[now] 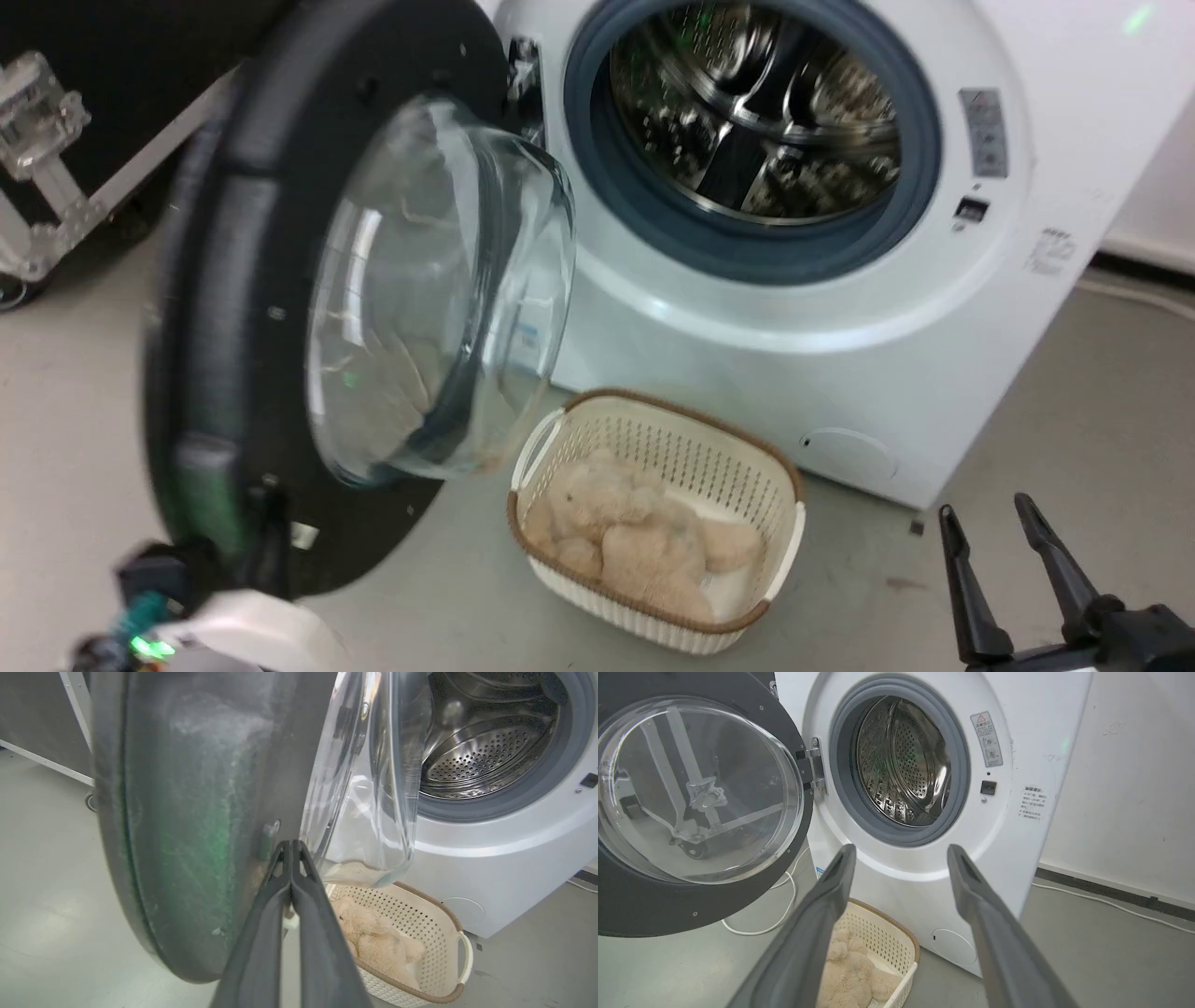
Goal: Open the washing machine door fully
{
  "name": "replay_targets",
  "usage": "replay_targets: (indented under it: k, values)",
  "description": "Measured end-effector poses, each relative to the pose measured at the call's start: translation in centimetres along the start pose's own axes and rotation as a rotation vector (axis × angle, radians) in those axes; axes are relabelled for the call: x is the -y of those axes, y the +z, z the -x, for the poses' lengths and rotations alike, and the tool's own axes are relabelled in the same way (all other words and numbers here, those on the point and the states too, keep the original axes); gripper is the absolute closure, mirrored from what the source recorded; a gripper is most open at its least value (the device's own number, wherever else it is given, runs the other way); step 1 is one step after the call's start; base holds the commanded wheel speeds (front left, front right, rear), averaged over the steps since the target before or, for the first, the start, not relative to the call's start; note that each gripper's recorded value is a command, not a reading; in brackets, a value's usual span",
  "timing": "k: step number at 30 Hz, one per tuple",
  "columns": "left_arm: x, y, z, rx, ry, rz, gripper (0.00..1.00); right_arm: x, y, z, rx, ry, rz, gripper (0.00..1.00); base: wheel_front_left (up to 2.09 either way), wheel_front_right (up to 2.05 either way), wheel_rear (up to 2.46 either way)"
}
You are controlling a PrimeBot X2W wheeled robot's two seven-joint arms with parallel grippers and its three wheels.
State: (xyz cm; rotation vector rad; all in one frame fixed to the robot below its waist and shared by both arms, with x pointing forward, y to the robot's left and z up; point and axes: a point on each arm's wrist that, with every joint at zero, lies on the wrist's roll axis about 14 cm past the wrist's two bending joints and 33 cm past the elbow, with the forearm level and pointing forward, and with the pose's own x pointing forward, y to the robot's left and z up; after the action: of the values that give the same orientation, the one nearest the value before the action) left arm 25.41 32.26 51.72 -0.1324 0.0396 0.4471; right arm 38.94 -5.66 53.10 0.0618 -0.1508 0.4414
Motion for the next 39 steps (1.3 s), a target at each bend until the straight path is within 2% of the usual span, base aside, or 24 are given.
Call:
replay_targets:
  k: [10, 14, 21, 26, 31, 39]
  values:
    - [-6.1, 1.5, -4.1, -0.034, 0.103, -0.08, 1.0, -0.8, -3.0, -2.3, -0.055, 0.047, -0.004, 0.0, 0.0, 0.0, 0.0]
    - [-9.1, 2.1, -5.7, -0.047, 0.166, -0.12, 1.0, -0.4, -4.2, -2.8, -0.076, 0.039, -0.007, 0.0, 0.0, 0.0, 0.0]
    - [-12.0, 2.5, -8.9, -0.051, 0.214, -0.174, 1.0, 1.2, -6.4, -2.6, -0.127, 0.002, -0.003, 0.0, 0.0, 0.0, 0.0]
    - [-12.0, 2.9, -9.9, -0.007, 0.207, -0.176, 1.0, 1.8, -6.5, -2.4, -0.13, -0.015, 0.0, 0.0, 0.0, 0.0, 0.0]
    - [-11.2, 4.4, -9.8, 0.088, 0.177, -0.184, 1.0, 2.1, -5.0, -2.5, -0.095, -0.028, 0.017, 0.0, 0.0, 0.0, 0.0]
    - [-4.8, 7.0, -8.7, 0.266, 0.008, -0.096, 1.0, 3.7, -1.1, -1.1, -0.012, -0.091, 0.05, 0.0, 0.0, 0.0, 0.0]
